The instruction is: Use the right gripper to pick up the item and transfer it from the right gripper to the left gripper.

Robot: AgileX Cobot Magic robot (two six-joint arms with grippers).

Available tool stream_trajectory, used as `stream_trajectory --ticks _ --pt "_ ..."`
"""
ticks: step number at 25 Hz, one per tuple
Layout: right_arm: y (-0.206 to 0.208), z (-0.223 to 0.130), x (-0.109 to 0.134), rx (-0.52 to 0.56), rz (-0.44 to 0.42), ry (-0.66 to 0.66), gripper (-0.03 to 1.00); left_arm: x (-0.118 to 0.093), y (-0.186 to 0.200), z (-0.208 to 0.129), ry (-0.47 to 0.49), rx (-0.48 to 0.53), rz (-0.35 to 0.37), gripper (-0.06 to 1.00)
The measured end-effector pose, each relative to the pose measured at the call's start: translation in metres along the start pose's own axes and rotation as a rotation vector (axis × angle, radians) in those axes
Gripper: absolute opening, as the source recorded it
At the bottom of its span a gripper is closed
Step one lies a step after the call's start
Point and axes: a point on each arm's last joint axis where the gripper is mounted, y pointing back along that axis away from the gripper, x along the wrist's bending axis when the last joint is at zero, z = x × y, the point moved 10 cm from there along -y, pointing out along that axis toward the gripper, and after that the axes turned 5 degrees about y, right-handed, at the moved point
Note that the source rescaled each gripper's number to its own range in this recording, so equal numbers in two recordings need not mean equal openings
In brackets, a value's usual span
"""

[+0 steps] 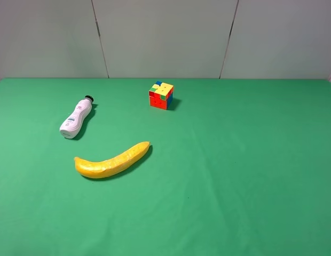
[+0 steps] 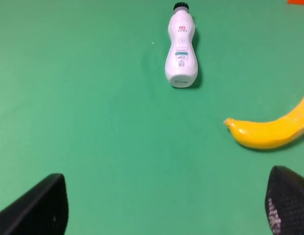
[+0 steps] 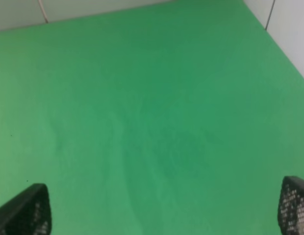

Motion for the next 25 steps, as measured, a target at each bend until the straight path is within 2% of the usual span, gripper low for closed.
stream_trajectory --ticks 4,9,16,25 --pt "0.0 0.0 0.0 0.0 0.0 0.0 1.0 -0.008 0.012 -0.015 0.026 -0.005 -0.057 0.71" --pt "0.0 0.0 0.0 0.0 0.0 0.0 1.0 -0.018 0.013 -0.033 0.043 0.048 -0.113 0.71" --pt "0.0 0.0 0.0 0.0 0.0 0.0 1.0 -0.019 -0.011 -0.055 0.049 0.075 -0.118 0.71" --pt "0.0 0.0 0.0 0.0 0.0 0.0 1.0 -0.02 -0.015 -0.053 0.051 0.055 -0.121 0.71"
